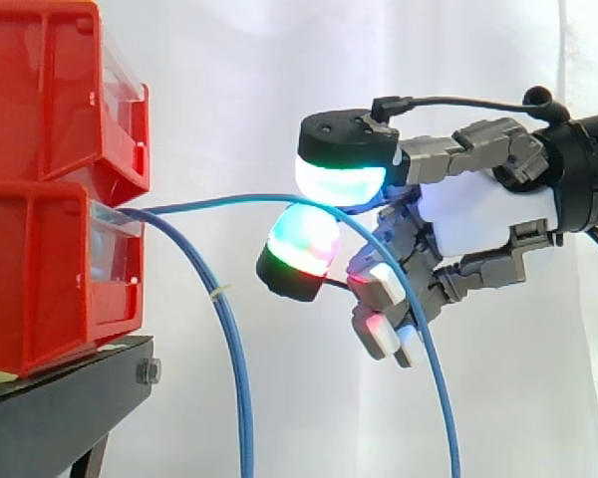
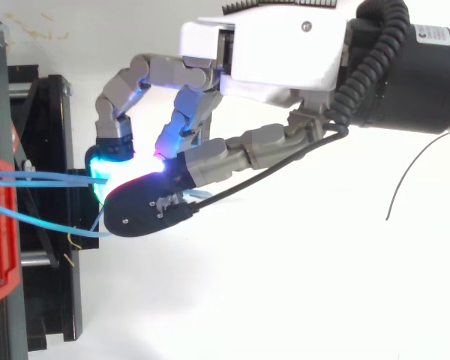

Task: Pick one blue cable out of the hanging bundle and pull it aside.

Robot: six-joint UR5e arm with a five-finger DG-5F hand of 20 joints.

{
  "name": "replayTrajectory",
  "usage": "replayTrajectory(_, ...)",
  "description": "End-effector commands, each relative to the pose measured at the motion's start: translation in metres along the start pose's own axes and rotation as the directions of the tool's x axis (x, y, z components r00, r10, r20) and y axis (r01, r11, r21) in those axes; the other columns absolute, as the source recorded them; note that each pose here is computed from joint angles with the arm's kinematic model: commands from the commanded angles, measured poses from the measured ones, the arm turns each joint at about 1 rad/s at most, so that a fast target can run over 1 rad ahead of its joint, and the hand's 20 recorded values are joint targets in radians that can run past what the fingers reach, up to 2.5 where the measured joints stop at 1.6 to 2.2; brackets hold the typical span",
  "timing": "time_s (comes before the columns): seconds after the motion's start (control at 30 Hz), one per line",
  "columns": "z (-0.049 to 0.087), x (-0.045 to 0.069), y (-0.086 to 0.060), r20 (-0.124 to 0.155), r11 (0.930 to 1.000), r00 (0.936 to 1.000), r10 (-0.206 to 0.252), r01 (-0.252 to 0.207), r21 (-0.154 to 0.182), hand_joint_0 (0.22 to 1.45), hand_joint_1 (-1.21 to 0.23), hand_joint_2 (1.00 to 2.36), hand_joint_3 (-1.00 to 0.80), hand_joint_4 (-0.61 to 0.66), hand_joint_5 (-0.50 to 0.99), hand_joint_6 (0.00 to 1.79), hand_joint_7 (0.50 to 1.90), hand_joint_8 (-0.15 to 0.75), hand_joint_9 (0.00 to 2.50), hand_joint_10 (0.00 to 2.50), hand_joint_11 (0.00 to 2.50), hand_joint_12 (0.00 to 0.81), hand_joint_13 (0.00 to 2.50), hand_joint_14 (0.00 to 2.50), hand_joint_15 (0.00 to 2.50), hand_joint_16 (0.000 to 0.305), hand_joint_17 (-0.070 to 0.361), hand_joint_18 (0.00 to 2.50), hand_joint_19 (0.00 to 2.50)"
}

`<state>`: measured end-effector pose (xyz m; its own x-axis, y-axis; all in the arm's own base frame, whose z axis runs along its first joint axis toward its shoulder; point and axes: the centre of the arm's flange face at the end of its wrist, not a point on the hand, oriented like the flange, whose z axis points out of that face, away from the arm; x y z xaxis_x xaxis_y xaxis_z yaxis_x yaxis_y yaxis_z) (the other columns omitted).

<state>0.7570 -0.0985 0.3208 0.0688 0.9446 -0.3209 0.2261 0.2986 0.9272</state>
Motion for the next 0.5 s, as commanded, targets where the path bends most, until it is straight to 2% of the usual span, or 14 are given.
replayTrajectory(0.0, -0.0007, -0.0005, 0.0007, 0.001, 1.0000, 1.0000, 0.000, 0.000, 0.001, 0.61, -0.81, 1.02, -0.26, 0.01, -0.16, 0.92, 0.85, 0.264, 1.13, 0.02, 0.80, 0.350, 0.97, 0.03, 0.71, 0.046, 0.104, 0.83, 0.79)
replayTrajectory(0.13, -0.0005, -0.0004, 0.0009, 0.000, 1.0000, 1.0000, 0.002, -0.002, -0.001, 0.61, -0.81, 1.01, -0.29, 0.02, -0.16, 0.92, 0.85, 0.264, 1.12, 0.02, 0.80, 0.349, 0.97, 0.02, 0.71, 0.046, 0.103, 0.83, 0.79)
replayTrajectory(0.33, -0.0002, 0.0002, -0.0002, -0.002, 1.0000, 1.0000, 0.003, -0.003, 0.002, 0.65, -0.82, 1.00, -0.45, 0.02, -0.16, 0.92, 0.82, 0.259, 1.12, 0.02, 0.80, 0.344, 0.97, 0.02, 0.70, 0.046, 0.103, 0.84, 0.78)
replayTrajectory(0.47, -0.0007, -0.0013, 0.0005, -0.001, 1.0000, 1.0000, 0.003, -0.003, 0.001, 0.60, -0.80, 1.00, -0.50, 0.01, -0.16, 0.92, 0.82, 0.255, 1.12, 0.02, 0.80, 0.346, 0.97, 0.02, 0.70, 0.046, 0.103, 0.84, 0.79)
